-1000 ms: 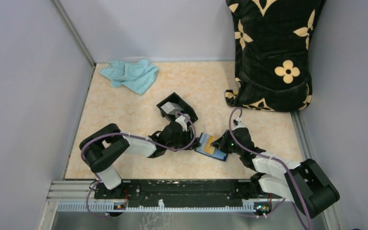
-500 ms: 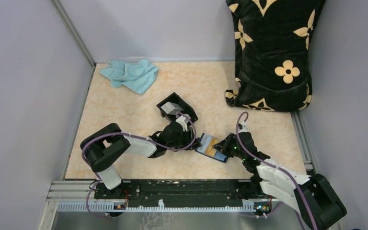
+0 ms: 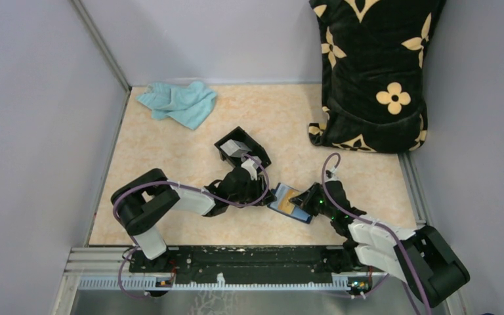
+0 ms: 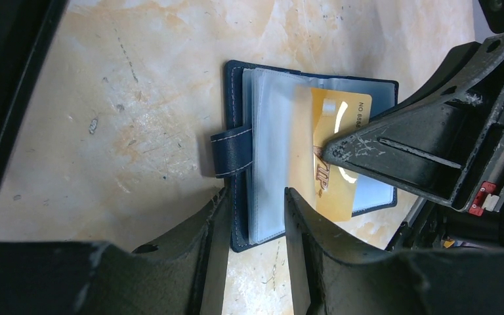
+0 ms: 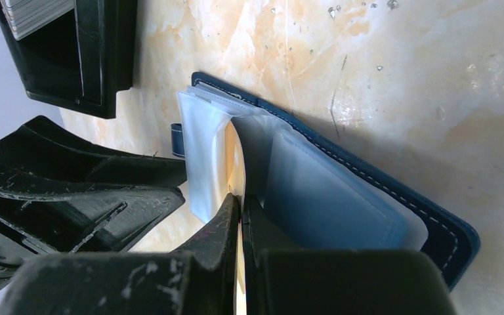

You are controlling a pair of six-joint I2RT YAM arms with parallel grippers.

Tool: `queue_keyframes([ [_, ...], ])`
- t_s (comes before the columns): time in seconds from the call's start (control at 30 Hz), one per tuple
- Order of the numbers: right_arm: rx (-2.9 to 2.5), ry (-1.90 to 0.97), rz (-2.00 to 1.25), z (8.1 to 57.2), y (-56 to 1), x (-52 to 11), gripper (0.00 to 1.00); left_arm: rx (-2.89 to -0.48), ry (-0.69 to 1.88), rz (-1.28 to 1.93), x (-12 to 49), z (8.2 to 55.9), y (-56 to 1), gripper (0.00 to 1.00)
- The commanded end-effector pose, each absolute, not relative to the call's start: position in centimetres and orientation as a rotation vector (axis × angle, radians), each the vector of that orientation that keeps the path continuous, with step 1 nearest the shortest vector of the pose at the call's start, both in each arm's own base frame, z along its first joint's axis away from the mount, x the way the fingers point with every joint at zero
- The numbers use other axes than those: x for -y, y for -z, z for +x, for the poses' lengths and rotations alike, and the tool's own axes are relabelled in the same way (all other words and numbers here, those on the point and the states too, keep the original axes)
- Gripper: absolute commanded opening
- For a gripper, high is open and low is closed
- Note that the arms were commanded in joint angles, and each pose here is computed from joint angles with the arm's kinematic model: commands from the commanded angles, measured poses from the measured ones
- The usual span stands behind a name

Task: Put the credit cards into the card holder
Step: Insert the credit card into the card holder.

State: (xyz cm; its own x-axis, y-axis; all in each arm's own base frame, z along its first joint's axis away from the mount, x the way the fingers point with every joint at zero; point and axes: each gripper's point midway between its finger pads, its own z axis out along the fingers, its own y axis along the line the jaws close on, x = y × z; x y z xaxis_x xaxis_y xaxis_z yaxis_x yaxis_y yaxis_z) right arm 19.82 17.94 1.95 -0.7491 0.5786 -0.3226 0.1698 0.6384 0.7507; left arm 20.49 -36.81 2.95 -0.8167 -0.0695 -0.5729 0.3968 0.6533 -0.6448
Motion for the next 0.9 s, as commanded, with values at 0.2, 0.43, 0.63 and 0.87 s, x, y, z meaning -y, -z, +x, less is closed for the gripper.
queue_keyframes([
  [0.2,-2.417,-0.913,0.618,17.8,1.2,-17.1,0.00,-2.484,0.971,0.304,34.5,17.7,1.9,0.42],
  [0.43,-2.449,-0.860,0.607,17.6,2.7,-16.8,0.00,-2.485,0.976,0.303,34.7,17.7,2.1,0.42],
  [0.63,-2.469,-0.820,0.553,17.7,2.9,-17.0,0.23,-2.490,0.962,0.302,34.4,17.7,2.4,0.42],
  [0.87,-2.461,-0.696,0.552,17.6,1.9,-15.4,0.44,-2.487,0.949,0.301,34.0,17.6,2.4,0.42],
])
